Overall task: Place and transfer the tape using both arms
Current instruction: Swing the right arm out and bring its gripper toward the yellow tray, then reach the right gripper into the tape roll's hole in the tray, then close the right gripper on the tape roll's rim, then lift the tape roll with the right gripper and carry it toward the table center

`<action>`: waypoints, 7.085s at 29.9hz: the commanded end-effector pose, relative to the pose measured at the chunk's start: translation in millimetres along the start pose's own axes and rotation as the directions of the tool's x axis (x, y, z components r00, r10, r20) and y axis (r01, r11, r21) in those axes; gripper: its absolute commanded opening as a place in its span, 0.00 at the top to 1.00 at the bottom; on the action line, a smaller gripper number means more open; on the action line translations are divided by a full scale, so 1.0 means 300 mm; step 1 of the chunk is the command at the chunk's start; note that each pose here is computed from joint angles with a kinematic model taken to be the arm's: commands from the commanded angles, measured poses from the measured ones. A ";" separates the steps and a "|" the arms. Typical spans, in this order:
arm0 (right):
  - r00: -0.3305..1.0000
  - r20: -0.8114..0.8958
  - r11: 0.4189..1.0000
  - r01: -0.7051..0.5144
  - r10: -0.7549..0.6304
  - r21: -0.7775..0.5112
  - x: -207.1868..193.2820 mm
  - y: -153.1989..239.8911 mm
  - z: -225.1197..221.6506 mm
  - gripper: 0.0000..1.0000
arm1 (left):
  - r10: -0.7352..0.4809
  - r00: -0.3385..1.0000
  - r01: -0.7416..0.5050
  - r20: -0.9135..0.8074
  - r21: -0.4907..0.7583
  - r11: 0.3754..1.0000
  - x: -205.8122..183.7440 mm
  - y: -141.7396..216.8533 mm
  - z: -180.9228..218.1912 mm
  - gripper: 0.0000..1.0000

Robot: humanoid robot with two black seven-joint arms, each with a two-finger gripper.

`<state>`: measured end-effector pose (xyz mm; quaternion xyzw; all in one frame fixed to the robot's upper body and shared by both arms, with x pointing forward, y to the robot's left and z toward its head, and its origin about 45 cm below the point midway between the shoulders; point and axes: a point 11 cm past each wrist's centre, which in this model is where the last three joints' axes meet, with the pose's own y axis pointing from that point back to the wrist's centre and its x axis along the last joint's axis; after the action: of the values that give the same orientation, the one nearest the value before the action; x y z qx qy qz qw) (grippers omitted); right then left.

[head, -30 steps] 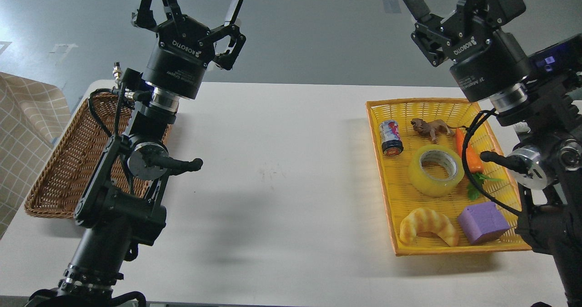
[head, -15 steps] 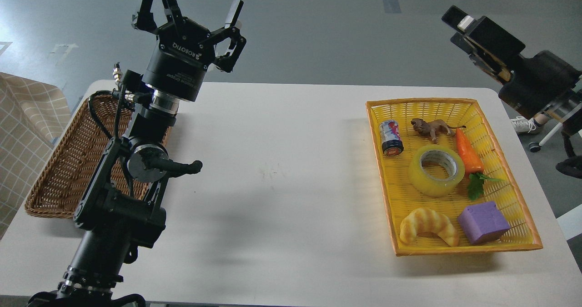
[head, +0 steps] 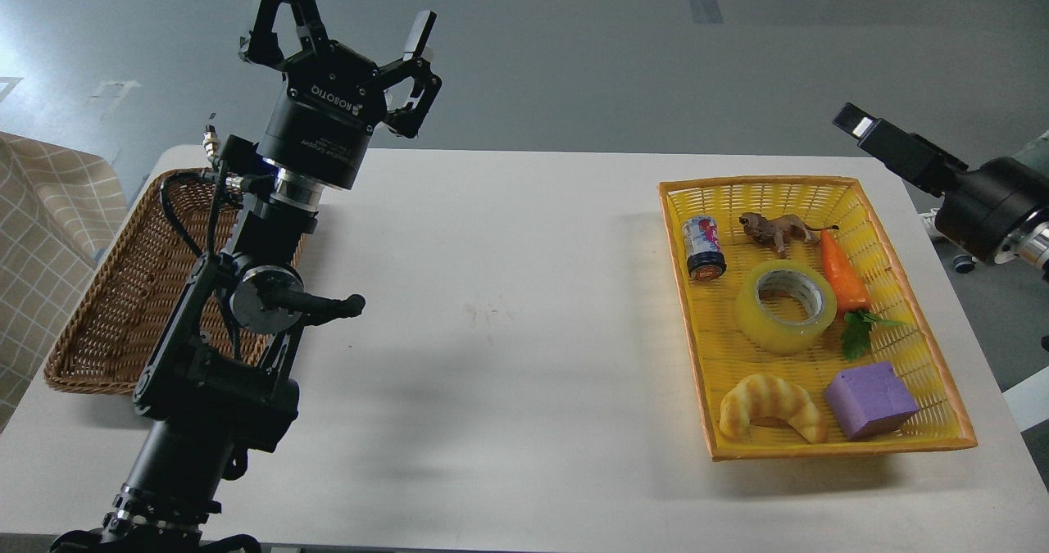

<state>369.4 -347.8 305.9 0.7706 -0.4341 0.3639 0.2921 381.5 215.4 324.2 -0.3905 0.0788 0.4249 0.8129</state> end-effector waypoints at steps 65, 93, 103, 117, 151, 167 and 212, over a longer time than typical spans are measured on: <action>0.857 -0.178 0.803 0.354 -0.484 -0.479 -0.495 -0.010 0.367 0.04 | 0.028 1.000 -0.028 0.000 0.004 1.000 0.025 0.017 -0.003 0.02; 0.863 -0.186 0.816 0.343 -0.469 -0.465 -0.475 -0.025 0.354 0.04 | 0.030 1.000 -0.030 0.000 0.003 1.000 0.027 0.018 -0.003 0.02; 0.859 -0.185 0.812 0.349 -0.477 -0.468 -0.477 -0.020 0.358 0.05 | 0.039 0.999 -0.039 0.001 0.005 0.999 0.031 0.022 -0.005 0.02; 0.858 -0.209 0.828 0.345 -0.469 -0.442 -0.441 -0.044 0.334 0.05 | 0.041 0.999 -0.041 0.001 0.006 0.999 0.032 0.021 -0.006 0.02; 0.823 -0.248 0.819 0.380 -0.512 -0.430 -0.461 -0.075 0.310 0.42 | 0.044 0.999 -0.044 0.002 0.003 0.999 0.035 0.022 -0.003 0.02; 0.820 -0.241 0.814 0.389 -0.520 -0.431 -0.476 -0.067 0.313 0.81 | 0.067 0.998 -0.067 0.005 0.007 0.998 0.048 0.025 -0.008 0.02; 0.642 -0.548 0.786 0.616 -0.536 -0.046 -0.741 -0.516 -0.391 0.91 | 0.096 0.995 -0.097 -0.020 -0.011 0.995 0.073 0.046 0.007 0.02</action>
<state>398.1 -95.4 185.3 0.7504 -0.0573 0.4887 0.4413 385.3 231.4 309.0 -0.3961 0.1037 0.4568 0.7898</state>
